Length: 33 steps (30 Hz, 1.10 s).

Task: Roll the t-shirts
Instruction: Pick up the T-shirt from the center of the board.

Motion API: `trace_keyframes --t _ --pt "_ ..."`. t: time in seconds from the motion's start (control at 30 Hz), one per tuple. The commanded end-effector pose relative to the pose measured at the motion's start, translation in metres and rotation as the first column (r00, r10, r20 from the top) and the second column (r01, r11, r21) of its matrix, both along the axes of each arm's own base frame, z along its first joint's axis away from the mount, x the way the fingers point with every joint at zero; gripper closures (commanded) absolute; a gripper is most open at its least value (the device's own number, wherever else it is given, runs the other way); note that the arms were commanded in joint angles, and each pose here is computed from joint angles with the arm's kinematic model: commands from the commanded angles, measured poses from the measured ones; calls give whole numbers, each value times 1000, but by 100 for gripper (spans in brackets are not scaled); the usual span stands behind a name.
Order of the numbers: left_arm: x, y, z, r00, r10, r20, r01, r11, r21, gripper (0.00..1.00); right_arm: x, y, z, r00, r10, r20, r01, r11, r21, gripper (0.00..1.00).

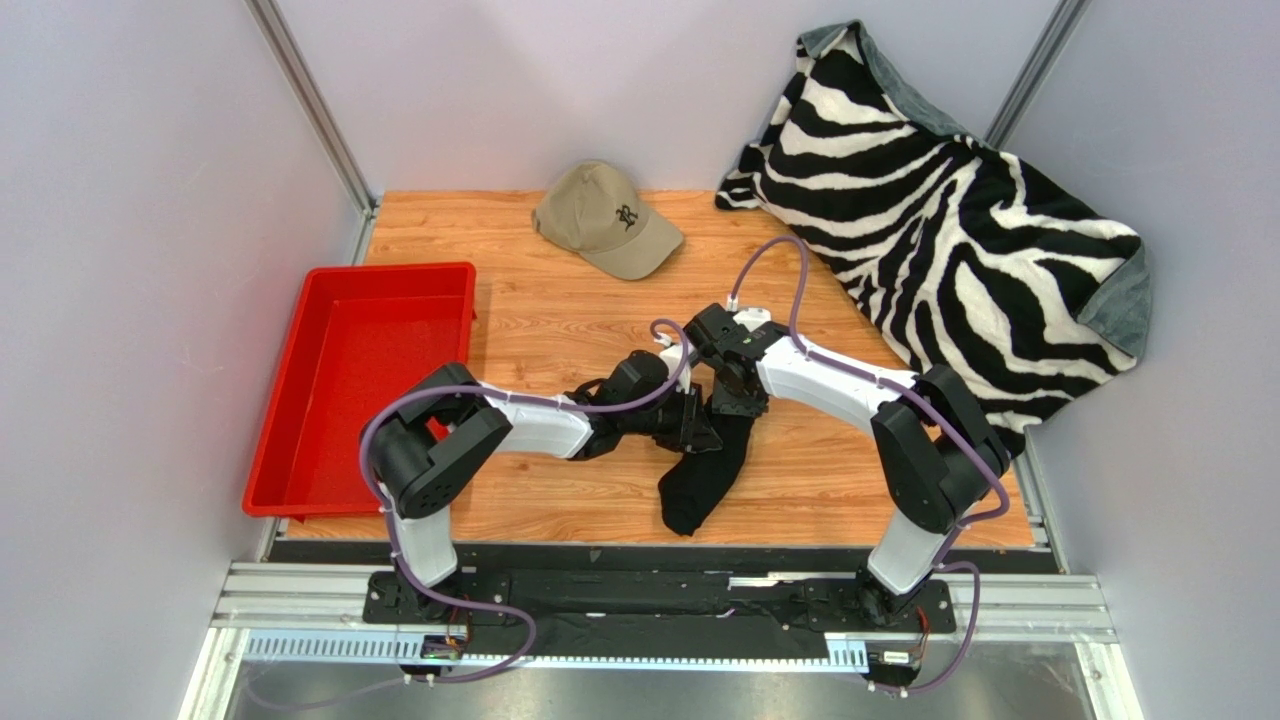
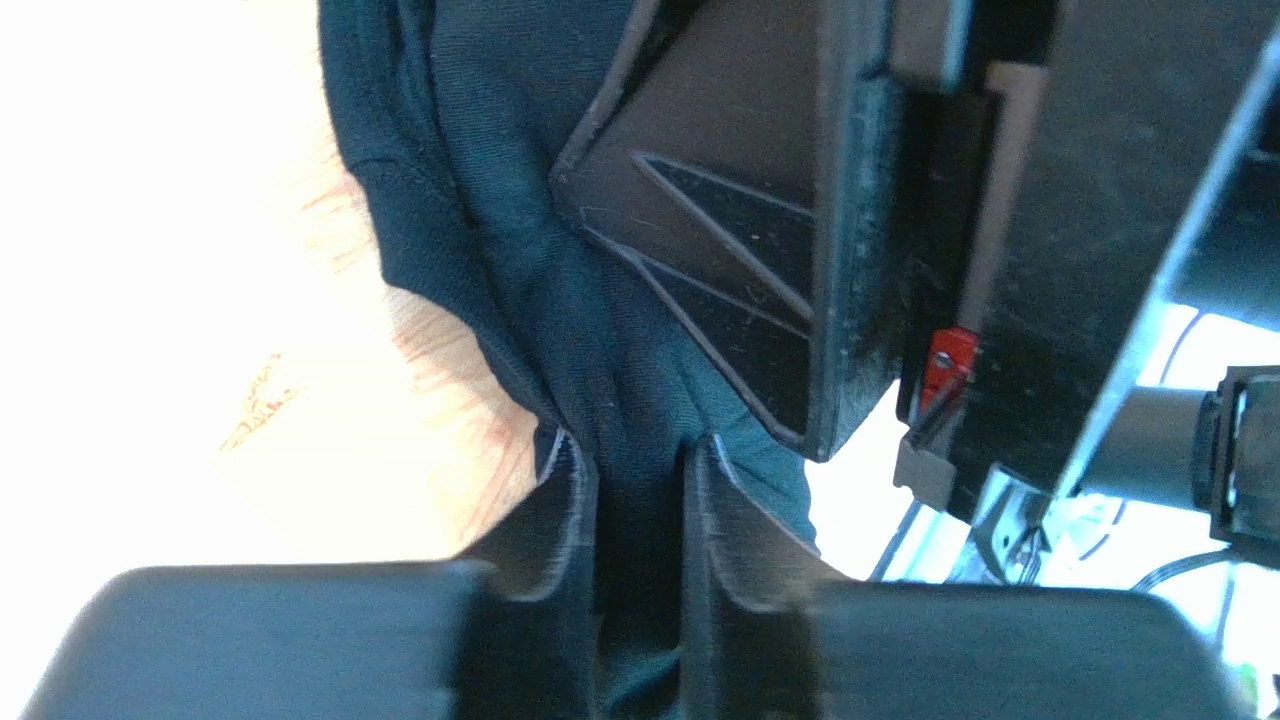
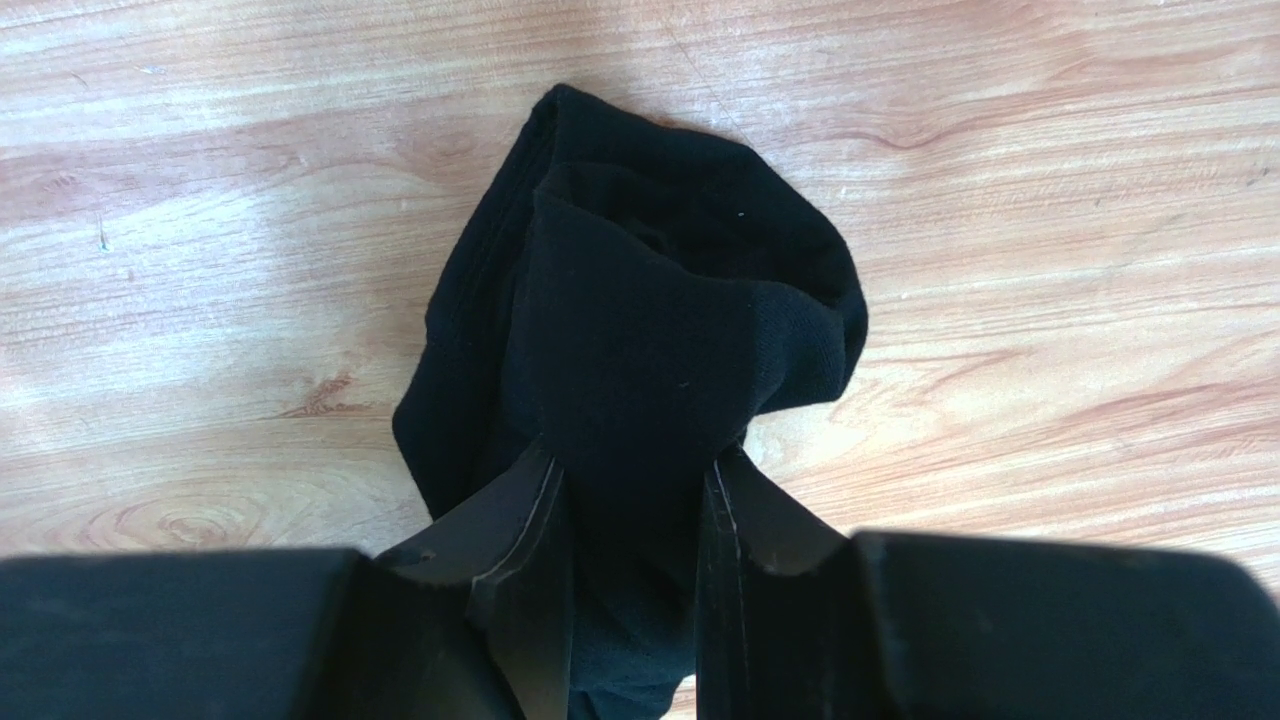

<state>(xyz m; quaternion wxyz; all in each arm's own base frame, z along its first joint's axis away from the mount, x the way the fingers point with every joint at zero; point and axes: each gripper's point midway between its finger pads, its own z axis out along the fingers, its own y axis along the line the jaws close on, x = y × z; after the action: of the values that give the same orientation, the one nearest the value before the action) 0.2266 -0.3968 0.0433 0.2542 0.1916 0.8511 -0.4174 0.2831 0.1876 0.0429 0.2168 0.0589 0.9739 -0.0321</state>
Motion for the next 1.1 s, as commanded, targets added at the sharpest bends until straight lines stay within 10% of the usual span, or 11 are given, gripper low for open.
trace_keyframes --t 0.0,0.13,0.27,0.37,1.07 --pt "-8 15 -28 999 18 -41 -14 996 91 93 -24 0 -8 994 15 -104 -15 1000 -2 98" --pt "-10 15 -25 999 7 -43 -3 995 96 100 -20 0 1 996 6 -88 -7 1000 -5 88" --pt "-8 14 -17 999 9 -42 -6 997 83 100 -13 -1 20 999 -12 -44 12 1000 -6 40" --pt "-6 17 -13 998 35 -58 -30 996 84 100 -2 -2 50 999 -29 33 29 1000 12 27" --pt "36 26 106 992 127 -28 -130 972 -194 100 -3 -83 174 873 -285 396 225 956 190 21"
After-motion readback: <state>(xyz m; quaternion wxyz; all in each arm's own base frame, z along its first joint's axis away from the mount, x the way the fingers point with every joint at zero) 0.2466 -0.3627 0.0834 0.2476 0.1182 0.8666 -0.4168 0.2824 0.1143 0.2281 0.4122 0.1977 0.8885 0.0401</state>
